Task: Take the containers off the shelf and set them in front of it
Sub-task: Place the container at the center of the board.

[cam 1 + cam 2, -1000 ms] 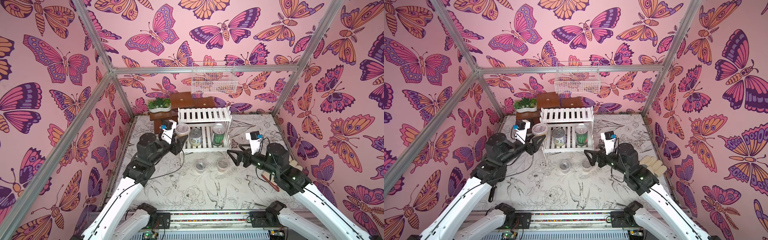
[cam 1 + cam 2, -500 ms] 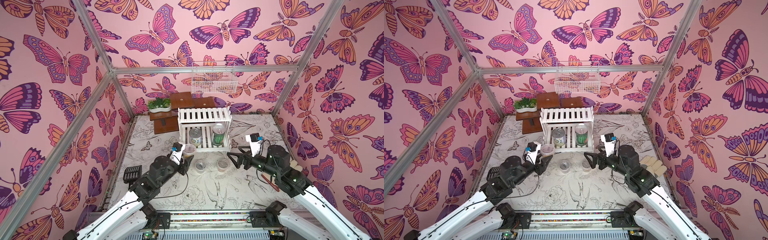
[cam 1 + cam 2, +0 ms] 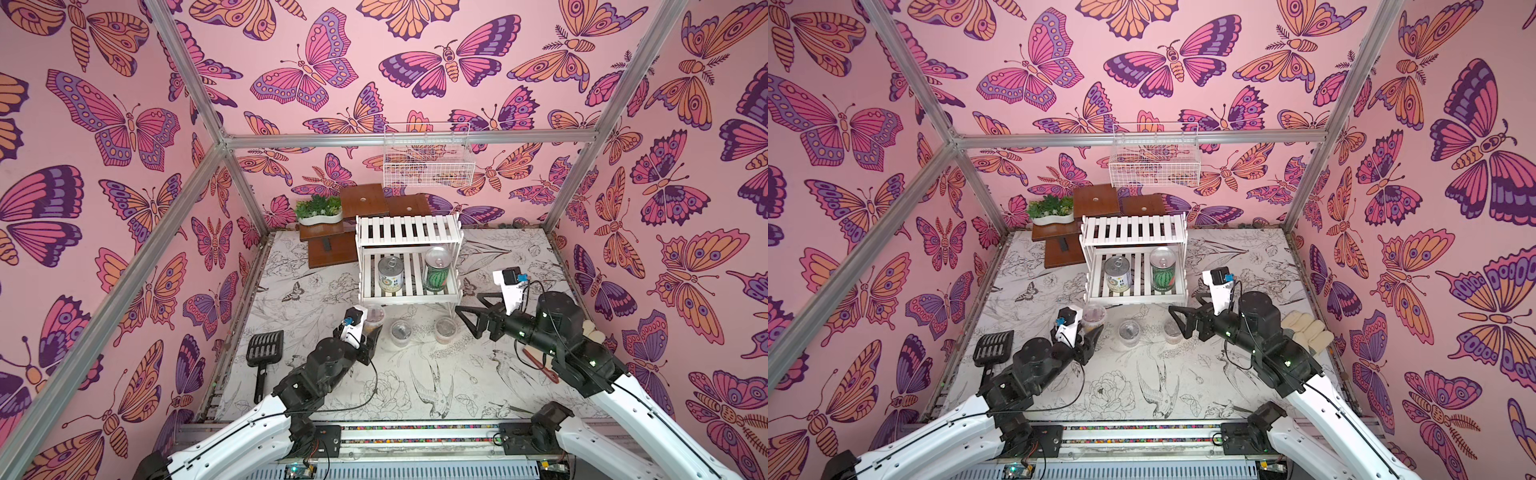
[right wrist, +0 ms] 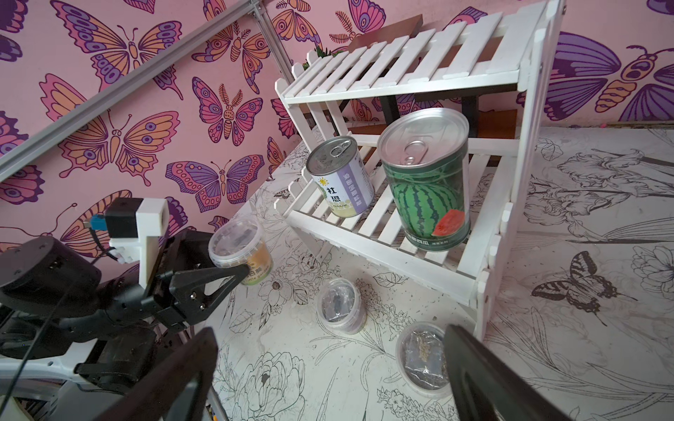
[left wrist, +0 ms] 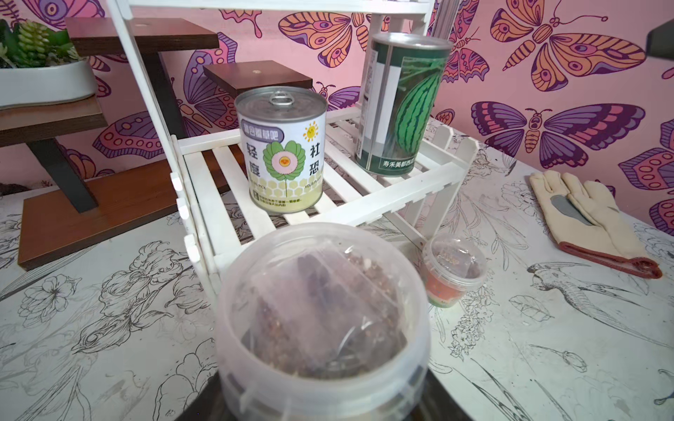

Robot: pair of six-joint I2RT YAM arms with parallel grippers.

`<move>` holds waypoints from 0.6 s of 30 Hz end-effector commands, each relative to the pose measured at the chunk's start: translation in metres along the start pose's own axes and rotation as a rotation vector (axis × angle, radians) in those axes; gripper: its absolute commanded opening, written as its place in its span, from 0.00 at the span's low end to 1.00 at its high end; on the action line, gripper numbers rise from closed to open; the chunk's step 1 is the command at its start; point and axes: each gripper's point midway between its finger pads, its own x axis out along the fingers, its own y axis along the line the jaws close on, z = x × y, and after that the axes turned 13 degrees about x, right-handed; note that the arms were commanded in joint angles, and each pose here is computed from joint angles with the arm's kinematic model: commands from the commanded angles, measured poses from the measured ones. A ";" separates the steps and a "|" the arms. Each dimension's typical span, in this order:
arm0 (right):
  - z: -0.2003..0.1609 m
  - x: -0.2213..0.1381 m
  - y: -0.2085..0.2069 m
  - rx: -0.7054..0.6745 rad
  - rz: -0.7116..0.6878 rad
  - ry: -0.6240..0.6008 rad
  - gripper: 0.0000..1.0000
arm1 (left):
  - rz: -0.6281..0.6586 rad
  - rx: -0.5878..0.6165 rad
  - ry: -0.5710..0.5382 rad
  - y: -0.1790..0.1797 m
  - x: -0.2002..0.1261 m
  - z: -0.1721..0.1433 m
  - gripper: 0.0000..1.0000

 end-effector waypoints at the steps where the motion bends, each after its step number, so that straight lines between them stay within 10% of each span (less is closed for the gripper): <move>1: -0.001 -0.003 -0.001 -0.002 -0.005 0.008 0.99 | 0.031 -0.030 -0.057 0.004 -0.002 0.003 0.53; 18: -0.001 0.011 -0.010 0.008 -0.024 -0.007 0.99 | 0.109 -0.060 -0.003 0.011 0.003 -0.050 0.55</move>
